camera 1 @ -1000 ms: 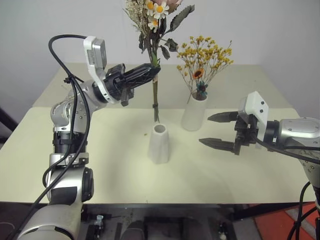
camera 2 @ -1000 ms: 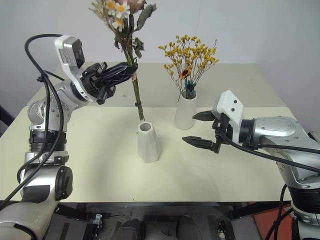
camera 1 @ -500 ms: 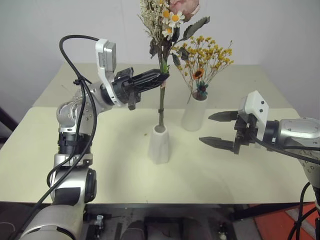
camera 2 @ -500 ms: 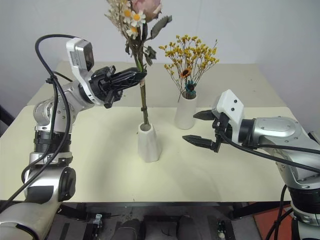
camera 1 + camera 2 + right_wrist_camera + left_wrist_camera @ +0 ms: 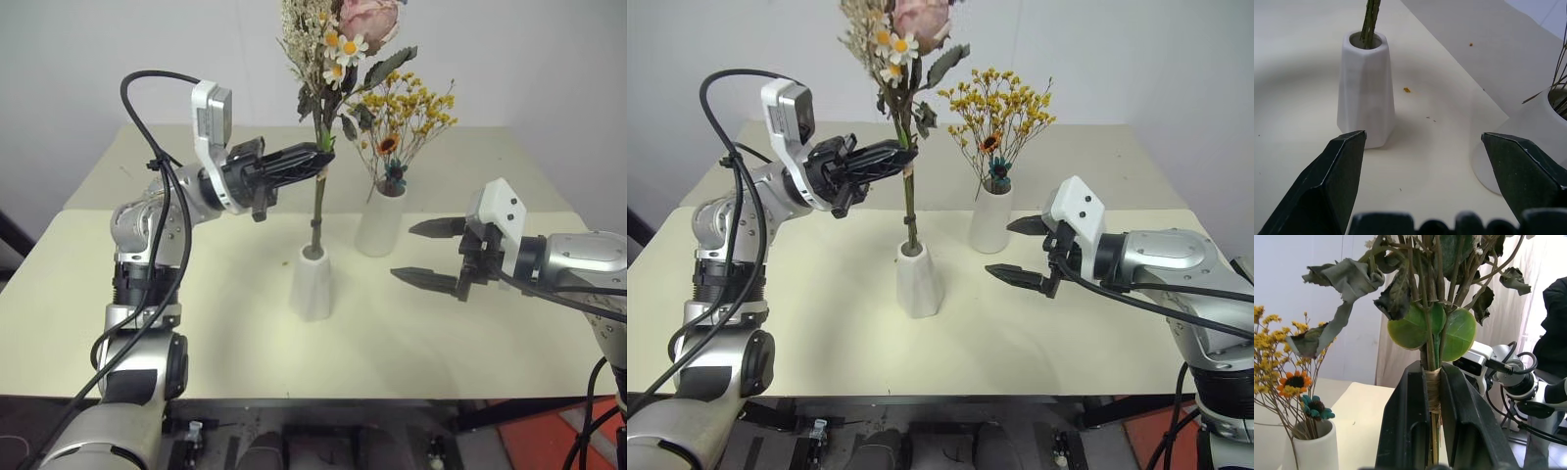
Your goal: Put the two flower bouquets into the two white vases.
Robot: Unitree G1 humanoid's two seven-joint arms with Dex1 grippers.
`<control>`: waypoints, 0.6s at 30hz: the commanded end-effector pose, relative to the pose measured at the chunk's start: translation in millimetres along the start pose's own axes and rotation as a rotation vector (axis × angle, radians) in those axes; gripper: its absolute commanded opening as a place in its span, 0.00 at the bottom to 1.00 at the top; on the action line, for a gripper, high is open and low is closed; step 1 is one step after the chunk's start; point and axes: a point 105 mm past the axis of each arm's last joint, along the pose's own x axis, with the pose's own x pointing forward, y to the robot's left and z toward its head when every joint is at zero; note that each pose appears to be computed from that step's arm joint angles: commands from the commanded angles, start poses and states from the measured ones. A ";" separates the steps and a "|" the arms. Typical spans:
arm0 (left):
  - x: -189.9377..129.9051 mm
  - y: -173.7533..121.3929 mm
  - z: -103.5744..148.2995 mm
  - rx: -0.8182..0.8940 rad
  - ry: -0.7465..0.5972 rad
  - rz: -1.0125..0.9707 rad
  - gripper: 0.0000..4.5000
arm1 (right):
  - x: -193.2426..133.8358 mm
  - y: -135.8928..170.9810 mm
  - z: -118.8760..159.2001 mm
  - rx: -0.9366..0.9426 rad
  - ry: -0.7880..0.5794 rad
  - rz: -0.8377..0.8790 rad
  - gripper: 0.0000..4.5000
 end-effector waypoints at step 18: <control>-6.3 -2.2 -11.9 0.053 0.030 0.015 0.03 | -1.4 -3.4 8.4 -0.043 -0.023 -0.023 1.00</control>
